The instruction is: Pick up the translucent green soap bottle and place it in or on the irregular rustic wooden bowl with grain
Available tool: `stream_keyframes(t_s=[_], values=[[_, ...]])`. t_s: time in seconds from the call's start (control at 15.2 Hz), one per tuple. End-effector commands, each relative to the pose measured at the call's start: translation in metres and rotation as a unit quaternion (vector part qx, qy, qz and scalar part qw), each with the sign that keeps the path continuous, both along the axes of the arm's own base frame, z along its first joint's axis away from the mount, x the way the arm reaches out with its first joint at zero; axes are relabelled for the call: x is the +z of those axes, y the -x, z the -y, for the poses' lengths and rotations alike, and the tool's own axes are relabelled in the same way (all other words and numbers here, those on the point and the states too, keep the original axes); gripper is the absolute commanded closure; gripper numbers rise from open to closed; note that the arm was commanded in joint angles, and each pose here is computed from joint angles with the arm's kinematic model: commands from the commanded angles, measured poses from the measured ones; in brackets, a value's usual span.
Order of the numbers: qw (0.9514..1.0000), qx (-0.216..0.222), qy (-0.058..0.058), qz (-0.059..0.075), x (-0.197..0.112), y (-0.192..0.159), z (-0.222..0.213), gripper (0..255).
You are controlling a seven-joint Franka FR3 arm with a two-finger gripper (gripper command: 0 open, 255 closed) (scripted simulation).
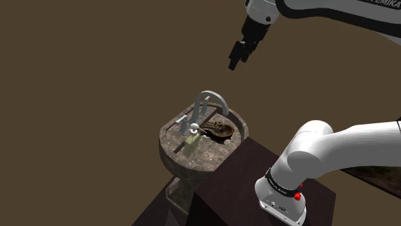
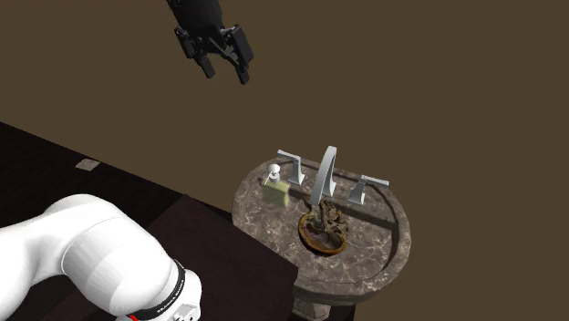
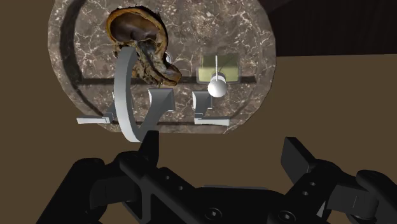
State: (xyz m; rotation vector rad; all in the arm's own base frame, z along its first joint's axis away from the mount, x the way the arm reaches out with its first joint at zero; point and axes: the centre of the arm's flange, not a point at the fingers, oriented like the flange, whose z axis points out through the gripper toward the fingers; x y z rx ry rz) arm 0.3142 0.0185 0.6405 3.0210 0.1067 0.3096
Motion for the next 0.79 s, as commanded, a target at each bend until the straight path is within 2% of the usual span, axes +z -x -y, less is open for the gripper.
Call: stream_keyframes(t_s=[0.0,0.73], values=[[1.0,0.0,0.0,0.0,0.0,0.0,0.0,0],[0.9995,-0.023,0.003,-0.021,-0.135,-0.058,-0.007,0]])
